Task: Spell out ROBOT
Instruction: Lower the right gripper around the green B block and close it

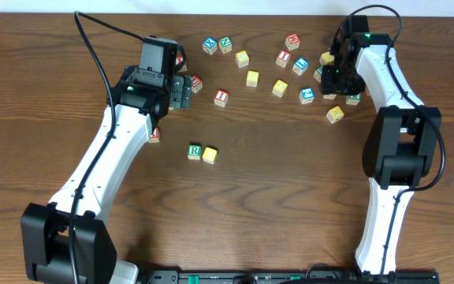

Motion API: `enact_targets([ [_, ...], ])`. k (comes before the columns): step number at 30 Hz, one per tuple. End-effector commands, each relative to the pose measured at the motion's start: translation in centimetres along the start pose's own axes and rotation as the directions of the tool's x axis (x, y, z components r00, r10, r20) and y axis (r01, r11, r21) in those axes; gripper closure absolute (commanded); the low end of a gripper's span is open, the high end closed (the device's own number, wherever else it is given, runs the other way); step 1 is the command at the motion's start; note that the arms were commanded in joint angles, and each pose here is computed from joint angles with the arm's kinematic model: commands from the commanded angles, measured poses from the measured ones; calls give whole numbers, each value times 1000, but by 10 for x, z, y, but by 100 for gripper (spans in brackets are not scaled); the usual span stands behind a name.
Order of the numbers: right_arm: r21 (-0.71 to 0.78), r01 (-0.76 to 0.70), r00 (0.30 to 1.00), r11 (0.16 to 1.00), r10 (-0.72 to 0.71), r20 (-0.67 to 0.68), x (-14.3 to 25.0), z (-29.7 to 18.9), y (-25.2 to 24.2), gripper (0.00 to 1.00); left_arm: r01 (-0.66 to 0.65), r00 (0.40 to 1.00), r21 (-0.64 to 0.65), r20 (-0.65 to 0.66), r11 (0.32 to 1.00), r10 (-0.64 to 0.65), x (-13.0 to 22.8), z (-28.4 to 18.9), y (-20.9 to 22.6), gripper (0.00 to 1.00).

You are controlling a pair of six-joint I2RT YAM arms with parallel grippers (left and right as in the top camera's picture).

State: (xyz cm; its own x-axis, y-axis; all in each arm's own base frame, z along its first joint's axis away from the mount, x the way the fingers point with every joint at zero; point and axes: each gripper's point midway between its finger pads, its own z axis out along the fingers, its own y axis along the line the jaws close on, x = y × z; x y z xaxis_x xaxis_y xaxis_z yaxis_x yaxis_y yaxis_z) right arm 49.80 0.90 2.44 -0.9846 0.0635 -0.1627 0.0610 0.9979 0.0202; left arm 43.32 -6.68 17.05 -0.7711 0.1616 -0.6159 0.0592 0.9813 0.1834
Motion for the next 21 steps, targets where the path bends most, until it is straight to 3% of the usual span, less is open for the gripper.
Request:
enact_targets([
  [1,-3,-6,1000,1000,6,-2,1,-1,-1,57,11,999,-21,43,1000,-11,-14,-13,10,4],
  [7,-3,-6,1000,1000,6,2,0,-1,-1,64,21,999,-29,40,999,-20,-14,-12,15,4],
  [21,-21,-3,1000,1000,4,12,-2,-1,3,65,21,999,-29,40,999,-20,-14,-12,15,4],
])
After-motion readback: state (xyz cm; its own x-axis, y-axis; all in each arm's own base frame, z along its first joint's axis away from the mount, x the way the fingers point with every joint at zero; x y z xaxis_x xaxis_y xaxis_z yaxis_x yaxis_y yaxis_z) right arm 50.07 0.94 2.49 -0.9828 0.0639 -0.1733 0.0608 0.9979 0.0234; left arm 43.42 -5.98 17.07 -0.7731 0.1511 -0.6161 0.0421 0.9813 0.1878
